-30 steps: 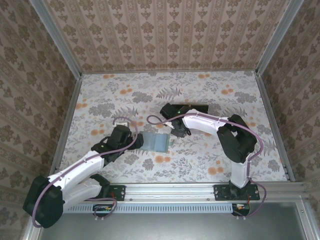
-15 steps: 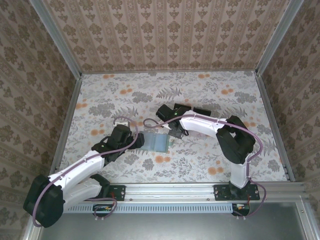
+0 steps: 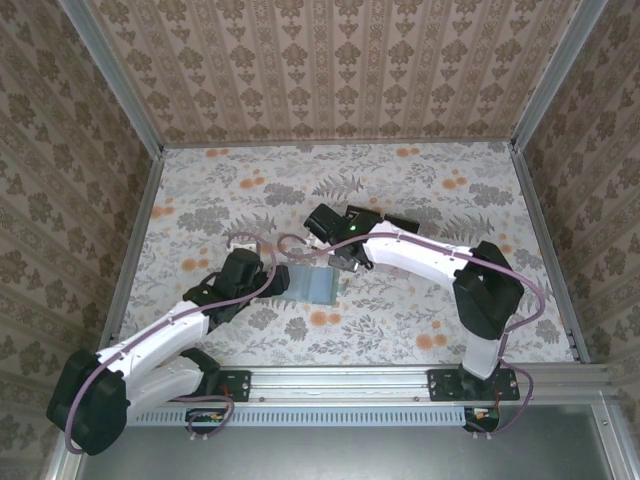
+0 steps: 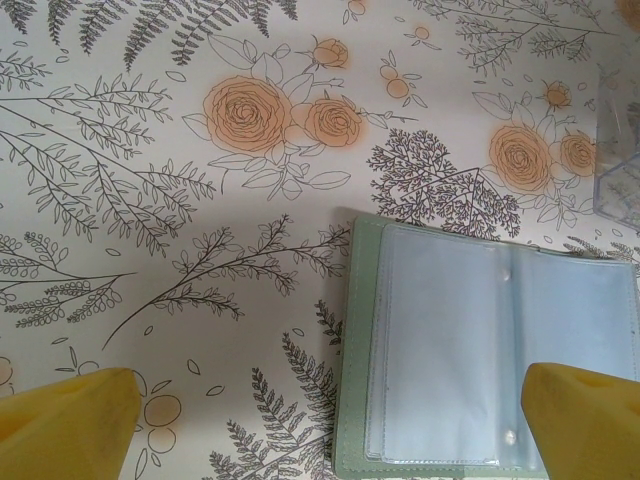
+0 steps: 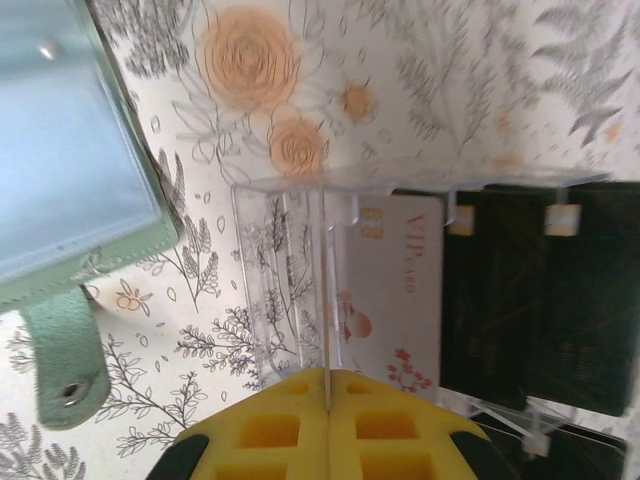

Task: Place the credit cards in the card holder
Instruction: Pick up the credit card from the storage box, then move the card holder to the center of the table.

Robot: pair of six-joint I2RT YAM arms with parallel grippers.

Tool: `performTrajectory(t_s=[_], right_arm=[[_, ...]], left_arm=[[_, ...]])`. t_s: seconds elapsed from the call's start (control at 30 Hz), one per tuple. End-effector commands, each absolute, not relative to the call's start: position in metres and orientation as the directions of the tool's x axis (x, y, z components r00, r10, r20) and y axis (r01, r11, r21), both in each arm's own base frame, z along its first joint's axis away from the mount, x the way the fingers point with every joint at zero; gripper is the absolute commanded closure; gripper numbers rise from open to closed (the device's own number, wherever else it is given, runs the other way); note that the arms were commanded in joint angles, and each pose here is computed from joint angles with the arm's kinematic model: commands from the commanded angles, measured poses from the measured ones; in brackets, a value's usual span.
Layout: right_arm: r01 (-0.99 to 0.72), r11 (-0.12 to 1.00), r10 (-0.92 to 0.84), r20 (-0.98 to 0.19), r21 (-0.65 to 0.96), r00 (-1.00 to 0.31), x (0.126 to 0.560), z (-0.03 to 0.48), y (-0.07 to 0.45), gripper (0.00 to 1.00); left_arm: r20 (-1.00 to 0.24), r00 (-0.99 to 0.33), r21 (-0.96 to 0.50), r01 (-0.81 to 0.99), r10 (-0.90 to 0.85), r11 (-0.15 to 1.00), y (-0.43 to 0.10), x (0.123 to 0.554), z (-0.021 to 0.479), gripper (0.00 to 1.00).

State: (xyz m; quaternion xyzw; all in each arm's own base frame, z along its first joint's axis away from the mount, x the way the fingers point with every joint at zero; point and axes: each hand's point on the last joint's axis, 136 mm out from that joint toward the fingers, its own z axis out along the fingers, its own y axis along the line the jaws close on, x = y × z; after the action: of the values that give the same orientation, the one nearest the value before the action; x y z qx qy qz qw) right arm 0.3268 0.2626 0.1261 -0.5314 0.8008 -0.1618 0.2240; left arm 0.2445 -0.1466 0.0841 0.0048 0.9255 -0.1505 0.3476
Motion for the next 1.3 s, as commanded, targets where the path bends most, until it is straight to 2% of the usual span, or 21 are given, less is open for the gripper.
performTrajectory(t_s=[0.0, 0.13, 0.2, 0.27, 0.4, 0.53, 0.73, 1.27], right_arm=[[-0.733, 0.45, -0.893, -0.282, -0.51, -0.352, 0.324, 0.166, 0.268, 1.0], [-0.646, 0.675, -0.73, -0.443, -0.356, -0.52, 0.32, 0.186, 0.28, 1.0], [-0.576, 0.794, -0.582, -0.512, -0.192, -0.632, 0.312, 0.187, 0.292, 1.0], [-0.507, 0.862, -0.434, -0.545, -0.019, -0.717, 0.304, 0.182, 0.306, 1.0], [-0.332, 0.908, -0.154, -0.534, 0.255, -0.831, 0.297, 0.161, 0.325, 1.0], [-0.148, 0.871, 0.089, -0.447, 0.468, -0.89, 0.292, 0.129, 0.34, 1.0], [-0.017, 0.846, 0.211, -0.364, 0.533, -0.907, 0.287, 0.101, 0.346, 1.0], [0.077, 0.836, 0.253, -0.256, 0.543, -0.933, 0.273, 0.055, 0.355, 1.0]], left_arm=[[-0.65, -0.75, -0.288, 0.097, -0.12, 0.953, -0.144, 0.247, 0.087, 0.0], [-0.662, -0.736, -0.276, 0.062, -0.143, 0.959, -0.136, 0.248, 0.09, 0.0], [-0.67, -0.725, -0.257, 0.029, -0.157, 0.966, -0.129, 0.249, 0.092, 0.0], [-0.674, -0.719, -0.24, -0.003, -0.169, 0.971, -0.122, 0.248, 0.092, 0.0], [-0.681, -0.711, -0.22, -0.028, -0.174, 0.975, -0.115, 0.249, 0.094, 0.0], [-0.684, -0.71, -0.211, -0.031, -0.17, 0.977, -0.113, 0.248, 0.096, 0.0], [-0.687, -0.708, -0.207, -0.021, -0.161, 0.978, -0.112, 0.247, 0.097, 0.0], [-0.673, -0.73, -0.193, 0.016, -0.121, 0.981, -0.12, 0.248, 0.093, 0.0]])
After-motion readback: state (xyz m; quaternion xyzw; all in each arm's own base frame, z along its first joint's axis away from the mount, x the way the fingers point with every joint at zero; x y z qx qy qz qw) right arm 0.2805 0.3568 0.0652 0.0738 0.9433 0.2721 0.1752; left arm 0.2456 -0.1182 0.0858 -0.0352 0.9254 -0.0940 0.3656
